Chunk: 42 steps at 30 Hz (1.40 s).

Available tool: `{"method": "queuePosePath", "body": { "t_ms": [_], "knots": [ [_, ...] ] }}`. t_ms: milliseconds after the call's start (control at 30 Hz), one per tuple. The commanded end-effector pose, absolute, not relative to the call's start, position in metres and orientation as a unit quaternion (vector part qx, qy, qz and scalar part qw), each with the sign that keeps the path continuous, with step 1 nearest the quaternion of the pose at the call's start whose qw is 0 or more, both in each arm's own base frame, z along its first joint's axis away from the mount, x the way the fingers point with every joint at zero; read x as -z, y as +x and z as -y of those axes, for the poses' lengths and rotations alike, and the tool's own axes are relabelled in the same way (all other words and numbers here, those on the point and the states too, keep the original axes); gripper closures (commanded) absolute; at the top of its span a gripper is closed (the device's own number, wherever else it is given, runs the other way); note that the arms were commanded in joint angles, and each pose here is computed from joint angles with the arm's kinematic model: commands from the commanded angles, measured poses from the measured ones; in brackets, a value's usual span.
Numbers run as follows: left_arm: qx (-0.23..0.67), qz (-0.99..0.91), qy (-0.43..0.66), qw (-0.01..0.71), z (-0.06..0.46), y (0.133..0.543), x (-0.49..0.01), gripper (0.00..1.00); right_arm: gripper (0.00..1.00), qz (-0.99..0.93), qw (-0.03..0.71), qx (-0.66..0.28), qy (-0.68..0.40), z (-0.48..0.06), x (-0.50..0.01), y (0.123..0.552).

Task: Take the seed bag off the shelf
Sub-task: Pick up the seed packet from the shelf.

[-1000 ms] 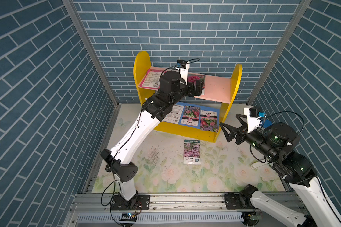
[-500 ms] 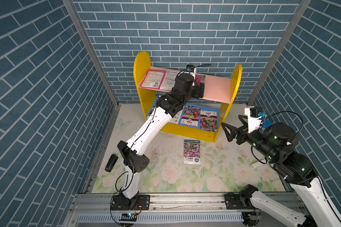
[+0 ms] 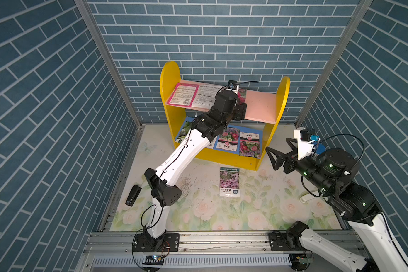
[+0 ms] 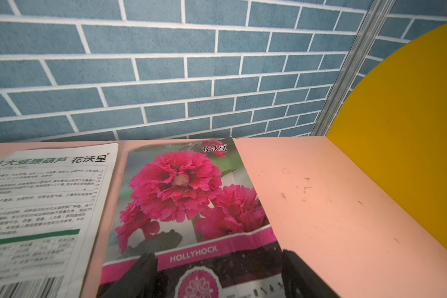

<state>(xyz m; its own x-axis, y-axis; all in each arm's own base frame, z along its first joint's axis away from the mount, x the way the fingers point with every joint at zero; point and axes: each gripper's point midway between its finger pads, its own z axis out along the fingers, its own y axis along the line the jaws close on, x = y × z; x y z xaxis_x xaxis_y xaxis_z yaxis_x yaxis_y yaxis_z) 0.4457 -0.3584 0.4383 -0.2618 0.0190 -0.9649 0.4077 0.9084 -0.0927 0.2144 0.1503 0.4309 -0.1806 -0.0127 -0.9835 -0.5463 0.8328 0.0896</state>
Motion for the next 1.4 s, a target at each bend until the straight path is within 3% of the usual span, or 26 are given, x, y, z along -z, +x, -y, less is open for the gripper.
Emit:
{"method": "queuePosePath", "body": {
  "t_ms": [0, 333, 700, 1000, 1067, 1367],
  "knots": [
    [0.157, -0.796, 0.166, 0.561, 0.373, 0.431, -0.417, 0.19, 0.0, -0.729, 0.617, -0.216, -0.203, -0.15, -0.434, 0.209],
    [0.166, -0.814, 0.175, 0.528, 0.371, 0.409, -0.41, 0.21, 0.0, -0.725, 0.621, -0.22, -0.201, -0.147, -0.436, 0.205],
    [0.195, -0.807, 0.163, 0.533, 0.357, 0.389, -0.439, 0.2, 0.0, -0.719, 0.625, -0.226, -0.2, -0.148, -0.439, 0.204],
    [0.231, -0.738, 0.118, 0.623, 0.332, 0.377, -0.518, 0.01, 0.0, -0.712, 0.632, -0.235, -0.196, -0.149, -0.443, 0.203],
    [0.247, -0.729, 0.116, 0.627, 0.328, 0.369, -0.529, 0.0, 0.0, -0.707, 0.636, -0.241, -0.193, -0.149, -0.447, 0.203],
    [0.323, -0.783, 0.107, 0.522, 0.312, 0.337, -0.492, 0.0, 0.0, -0.682, 0.642, -0.287, -0.201, -0.164, -0.456, 0.2]
  ]
}}
